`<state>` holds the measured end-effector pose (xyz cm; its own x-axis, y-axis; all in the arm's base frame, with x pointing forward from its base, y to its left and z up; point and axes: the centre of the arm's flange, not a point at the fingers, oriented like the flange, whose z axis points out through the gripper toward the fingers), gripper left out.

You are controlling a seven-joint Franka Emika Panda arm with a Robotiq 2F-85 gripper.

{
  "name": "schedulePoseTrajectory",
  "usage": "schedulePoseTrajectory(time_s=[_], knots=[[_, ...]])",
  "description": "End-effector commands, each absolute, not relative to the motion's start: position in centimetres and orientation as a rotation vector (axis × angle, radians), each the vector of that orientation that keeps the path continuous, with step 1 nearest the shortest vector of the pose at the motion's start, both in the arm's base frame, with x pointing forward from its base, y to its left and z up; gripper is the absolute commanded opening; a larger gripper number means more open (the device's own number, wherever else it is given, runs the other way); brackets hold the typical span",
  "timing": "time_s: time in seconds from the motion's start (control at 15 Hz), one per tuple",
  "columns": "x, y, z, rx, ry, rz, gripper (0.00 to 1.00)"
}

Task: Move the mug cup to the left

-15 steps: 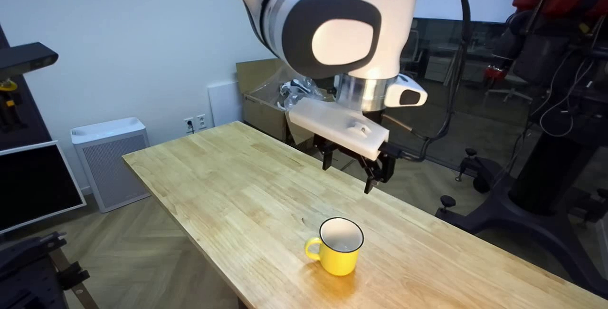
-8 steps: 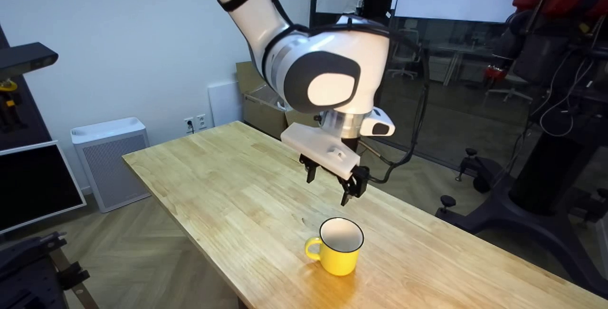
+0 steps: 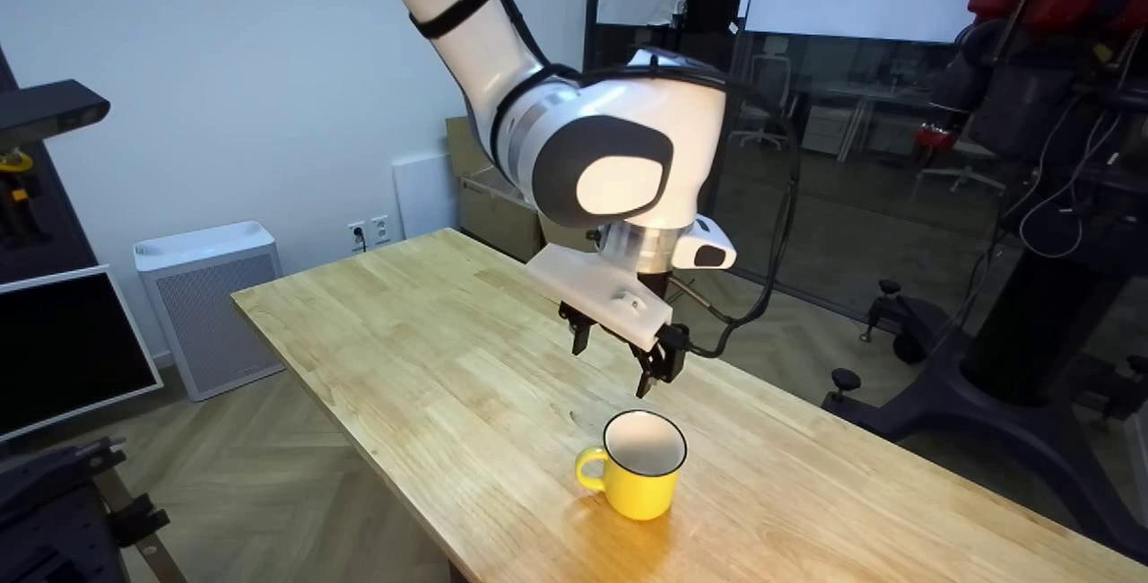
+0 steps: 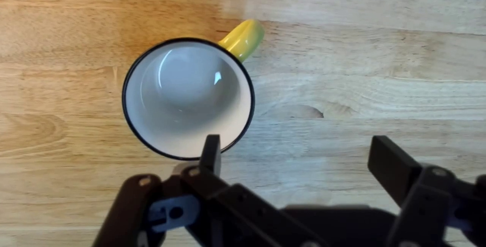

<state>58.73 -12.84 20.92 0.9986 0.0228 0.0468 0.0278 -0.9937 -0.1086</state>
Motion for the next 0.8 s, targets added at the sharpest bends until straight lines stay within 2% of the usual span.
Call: schedulePoseTrajectory(time_s=[0.0,0.73], knots=[[59.0,-12.7,19.6,-3.033,-0.048,-0.049,1.0],[57.7,-14.7,15.9,-3.035,0.012,-0.024,1.0]])
